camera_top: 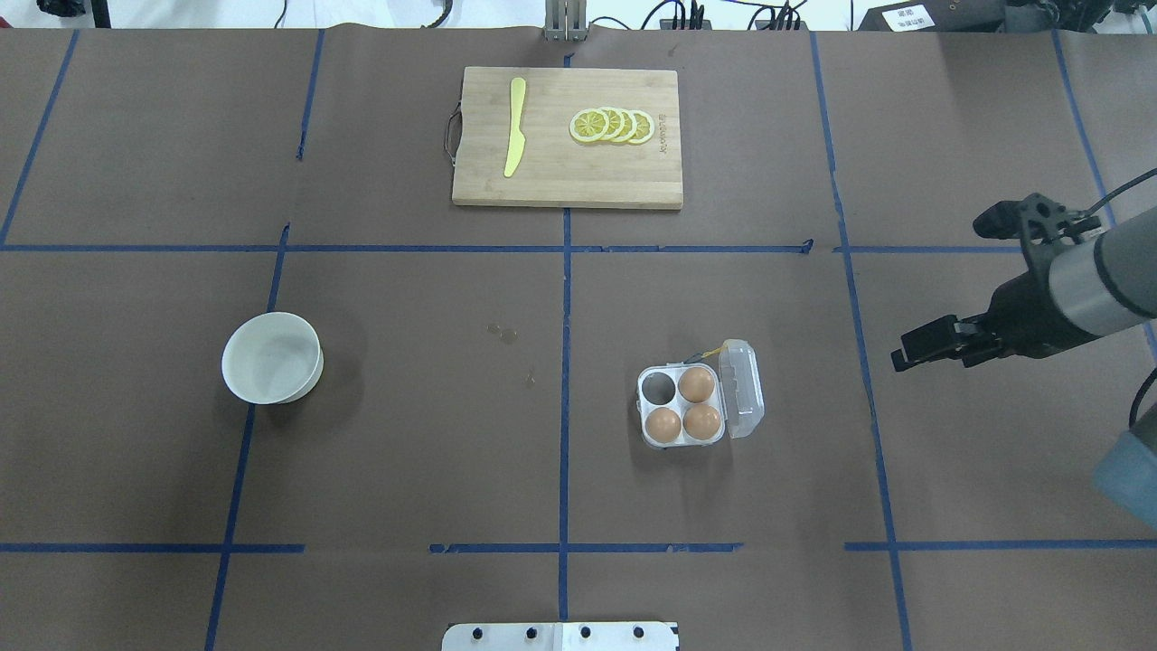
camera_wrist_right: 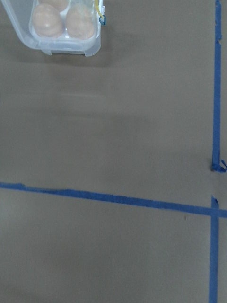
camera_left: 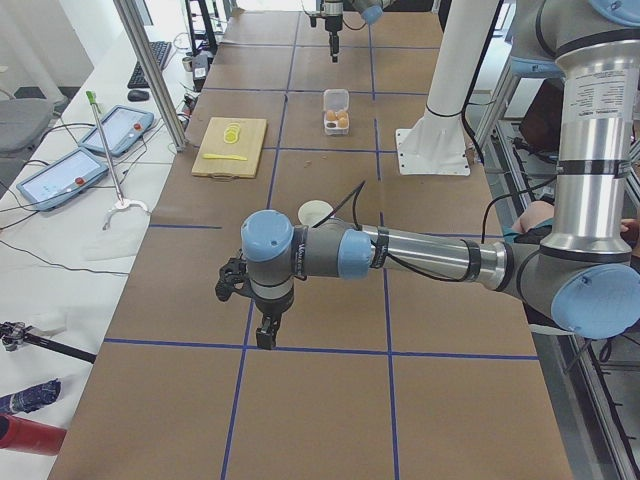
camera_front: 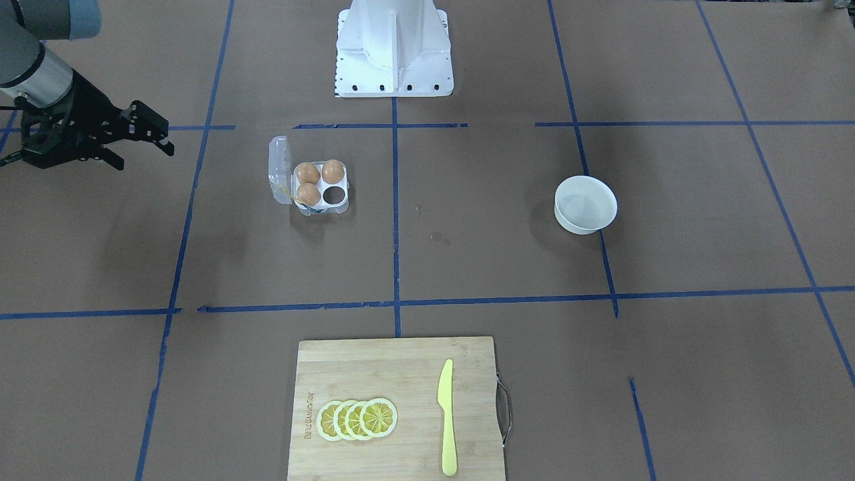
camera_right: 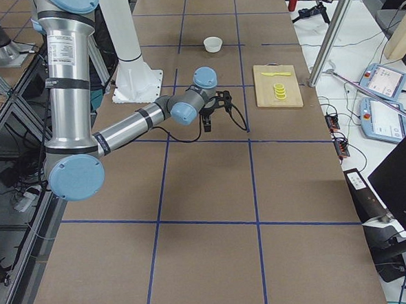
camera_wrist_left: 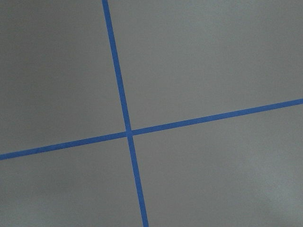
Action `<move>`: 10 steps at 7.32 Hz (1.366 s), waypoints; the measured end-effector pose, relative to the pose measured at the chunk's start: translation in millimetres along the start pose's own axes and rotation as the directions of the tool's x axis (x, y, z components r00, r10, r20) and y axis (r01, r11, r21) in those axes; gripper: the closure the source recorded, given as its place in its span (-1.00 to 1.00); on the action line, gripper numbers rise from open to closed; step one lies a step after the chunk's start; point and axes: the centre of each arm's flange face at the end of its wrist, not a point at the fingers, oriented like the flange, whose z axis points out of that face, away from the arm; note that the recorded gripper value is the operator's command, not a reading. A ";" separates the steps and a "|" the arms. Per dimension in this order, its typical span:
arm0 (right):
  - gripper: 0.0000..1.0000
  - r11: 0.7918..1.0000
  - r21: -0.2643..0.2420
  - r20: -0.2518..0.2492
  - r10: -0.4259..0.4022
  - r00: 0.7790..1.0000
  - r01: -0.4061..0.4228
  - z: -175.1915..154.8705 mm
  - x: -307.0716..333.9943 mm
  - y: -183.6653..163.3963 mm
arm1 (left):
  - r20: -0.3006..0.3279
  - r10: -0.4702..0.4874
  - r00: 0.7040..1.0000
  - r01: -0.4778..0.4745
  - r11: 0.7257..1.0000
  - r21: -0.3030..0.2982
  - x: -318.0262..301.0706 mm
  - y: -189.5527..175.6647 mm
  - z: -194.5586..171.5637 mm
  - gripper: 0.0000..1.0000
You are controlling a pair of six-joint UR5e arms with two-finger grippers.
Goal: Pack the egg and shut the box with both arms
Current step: 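Move the right gripper toward the open lid of the egg box, then push the clear lid down over the eggs with the right gripper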
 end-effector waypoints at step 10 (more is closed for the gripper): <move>-1.00 0.987 0.063 0.049 0.143 0.989 -0.146 52.8 -175.1 -30.8 | -0.004 -0.004 1.000 0.004 1.000 -0.012 -4.7 4.7 6.9 -1.00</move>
